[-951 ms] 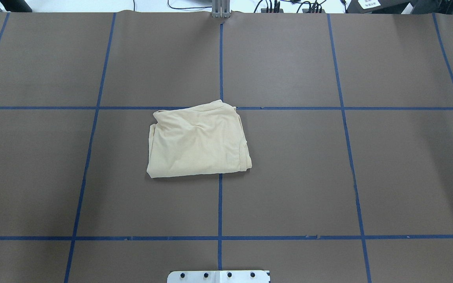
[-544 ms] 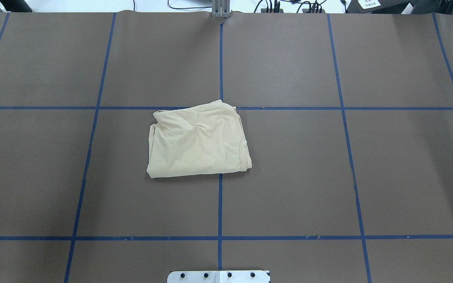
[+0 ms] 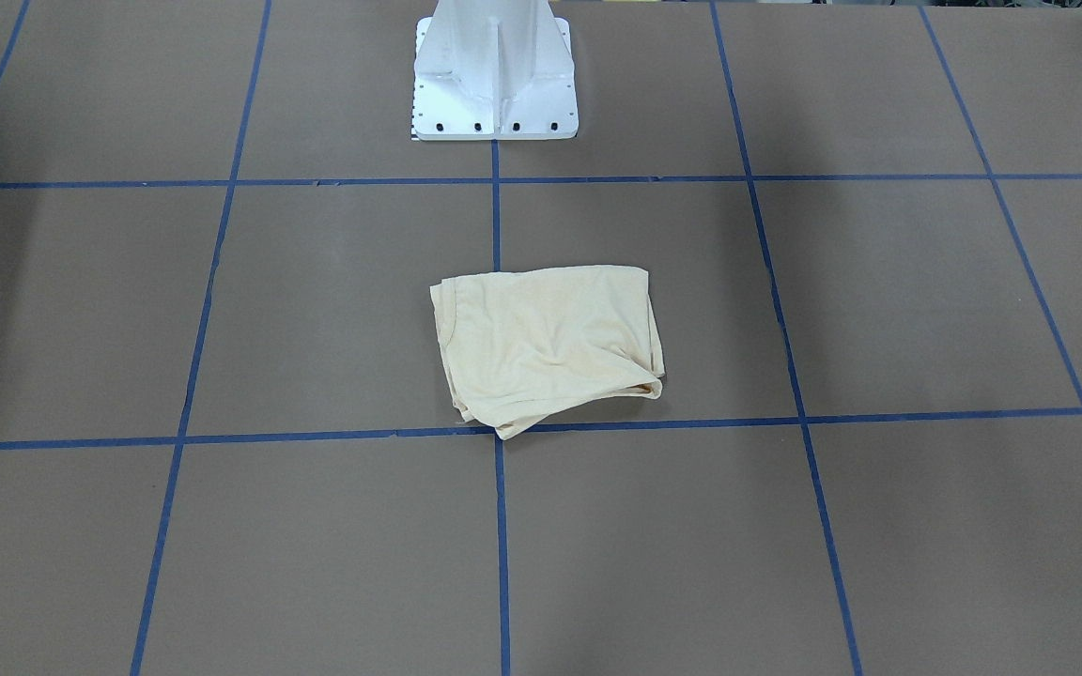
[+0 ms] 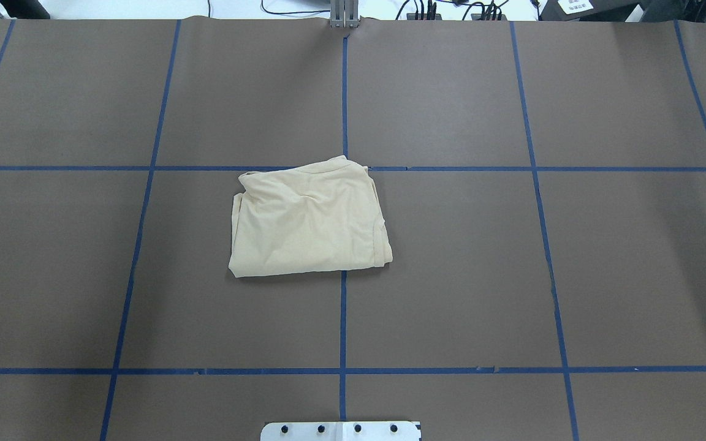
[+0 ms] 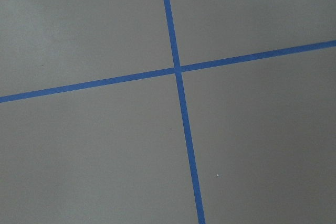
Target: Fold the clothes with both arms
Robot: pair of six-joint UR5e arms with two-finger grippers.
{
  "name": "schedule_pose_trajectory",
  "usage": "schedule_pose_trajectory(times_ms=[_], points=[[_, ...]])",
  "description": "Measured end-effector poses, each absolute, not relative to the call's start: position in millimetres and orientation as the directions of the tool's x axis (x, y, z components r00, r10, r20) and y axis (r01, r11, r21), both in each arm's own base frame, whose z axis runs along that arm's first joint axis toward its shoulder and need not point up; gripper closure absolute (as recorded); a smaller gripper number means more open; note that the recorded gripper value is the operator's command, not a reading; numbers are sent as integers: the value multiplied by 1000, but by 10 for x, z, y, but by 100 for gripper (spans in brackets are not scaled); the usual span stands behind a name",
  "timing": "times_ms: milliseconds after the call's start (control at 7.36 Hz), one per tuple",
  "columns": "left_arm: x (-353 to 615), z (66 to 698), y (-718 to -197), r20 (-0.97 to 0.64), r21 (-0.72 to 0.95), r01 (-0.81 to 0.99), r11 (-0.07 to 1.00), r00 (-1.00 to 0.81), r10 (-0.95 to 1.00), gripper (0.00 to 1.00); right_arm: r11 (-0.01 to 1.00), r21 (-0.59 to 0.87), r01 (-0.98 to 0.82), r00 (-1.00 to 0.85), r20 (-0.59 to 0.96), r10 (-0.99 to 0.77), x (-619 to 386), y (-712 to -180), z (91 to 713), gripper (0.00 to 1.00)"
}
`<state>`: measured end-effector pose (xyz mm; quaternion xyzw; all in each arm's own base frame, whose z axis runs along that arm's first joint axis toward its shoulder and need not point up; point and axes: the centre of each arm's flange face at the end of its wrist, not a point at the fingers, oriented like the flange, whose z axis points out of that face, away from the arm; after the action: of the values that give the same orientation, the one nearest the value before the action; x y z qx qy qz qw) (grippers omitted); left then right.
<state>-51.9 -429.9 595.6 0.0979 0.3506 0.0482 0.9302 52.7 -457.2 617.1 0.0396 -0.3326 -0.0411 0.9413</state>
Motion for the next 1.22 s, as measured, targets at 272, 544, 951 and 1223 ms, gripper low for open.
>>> schedule_pose_trajectory(times_ms=[272, 544, 951, 1223], points=[[-518, 5948, -4302, -643, 218, -21, 976, 749, 160, 0, 993, 101, 52, 775, 623, -104, 525, -4572, 6173, 0], [-516, 5946, -4302, -644, 219, -21, 976, 748, 161, 0, 993, 101, 52, 775, 623, -104, 524, -4573, 6173, 0], [-513, 5941, -4304, -646, 219, -22, 975, 746, 162, 0, 994, 98, 54, 775, 623, -104, 511, -4573, 6191, 0], [-512, 5937, -4308, -646, 221, -22, 975, 746, 163, 0, 994, 97, 56, 775, 623, -105, 505, -4573, 6194, 0]])
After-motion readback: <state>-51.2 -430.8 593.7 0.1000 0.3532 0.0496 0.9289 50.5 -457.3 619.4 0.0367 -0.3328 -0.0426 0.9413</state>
